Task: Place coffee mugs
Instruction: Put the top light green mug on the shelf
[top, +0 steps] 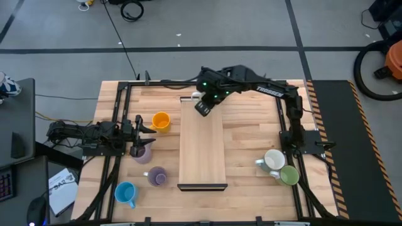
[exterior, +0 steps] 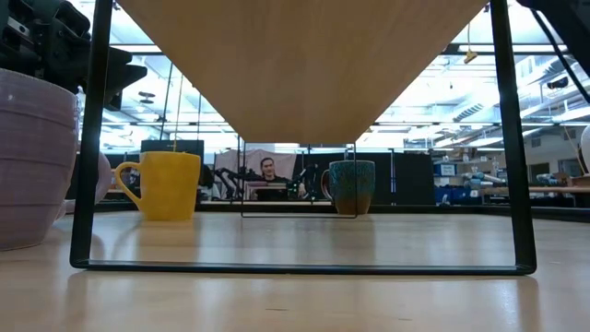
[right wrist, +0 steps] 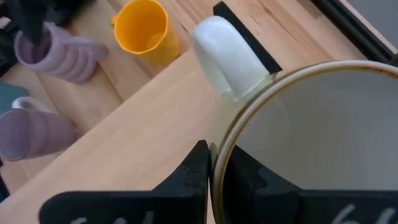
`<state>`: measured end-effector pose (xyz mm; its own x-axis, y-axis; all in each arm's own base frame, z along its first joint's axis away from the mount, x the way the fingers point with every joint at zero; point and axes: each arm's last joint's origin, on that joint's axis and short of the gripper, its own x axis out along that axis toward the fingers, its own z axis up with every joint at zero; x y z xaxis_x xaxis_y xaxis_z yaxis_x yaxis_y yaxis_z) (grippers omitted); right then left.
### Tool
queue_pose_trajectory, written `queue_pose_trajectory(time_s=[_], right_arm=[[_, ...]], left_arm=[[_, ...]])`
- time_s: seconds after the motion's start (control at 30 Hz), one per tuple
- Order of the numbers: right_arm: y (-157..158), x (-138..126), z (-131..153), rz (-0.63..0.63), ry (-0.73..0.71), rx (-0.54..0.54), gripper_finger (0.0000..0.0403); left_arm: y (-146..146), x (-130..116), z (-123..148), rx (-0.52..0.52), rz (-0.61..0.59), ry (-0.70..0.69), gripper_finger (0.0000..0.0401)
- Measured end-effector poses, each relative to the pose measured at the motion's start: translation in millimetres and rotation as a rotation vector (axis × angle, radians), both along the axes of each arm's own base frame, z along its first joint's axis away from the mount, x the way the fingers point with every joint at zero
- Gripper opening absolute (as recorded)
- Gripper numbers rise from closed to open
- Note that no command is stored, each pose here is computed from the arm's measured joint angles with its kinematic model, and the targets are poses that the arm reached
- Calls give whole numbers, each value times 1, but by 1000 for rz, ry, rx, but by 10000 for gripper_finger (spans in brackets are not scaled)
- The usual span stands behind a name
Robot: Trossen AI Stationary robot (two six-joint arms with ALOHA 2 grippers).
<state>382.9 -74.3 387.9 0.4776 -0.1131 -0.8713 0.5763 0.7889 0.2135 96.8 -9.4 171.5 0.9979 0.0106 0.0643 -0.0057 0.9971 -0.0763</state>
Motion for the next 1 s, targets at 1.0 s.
queue_pose_trajectory(time_s=[1.0], right_arm=[[-5,16,-9,24,-48,4,67]], left_arm=[[0,0,0,0,0,0,169]])
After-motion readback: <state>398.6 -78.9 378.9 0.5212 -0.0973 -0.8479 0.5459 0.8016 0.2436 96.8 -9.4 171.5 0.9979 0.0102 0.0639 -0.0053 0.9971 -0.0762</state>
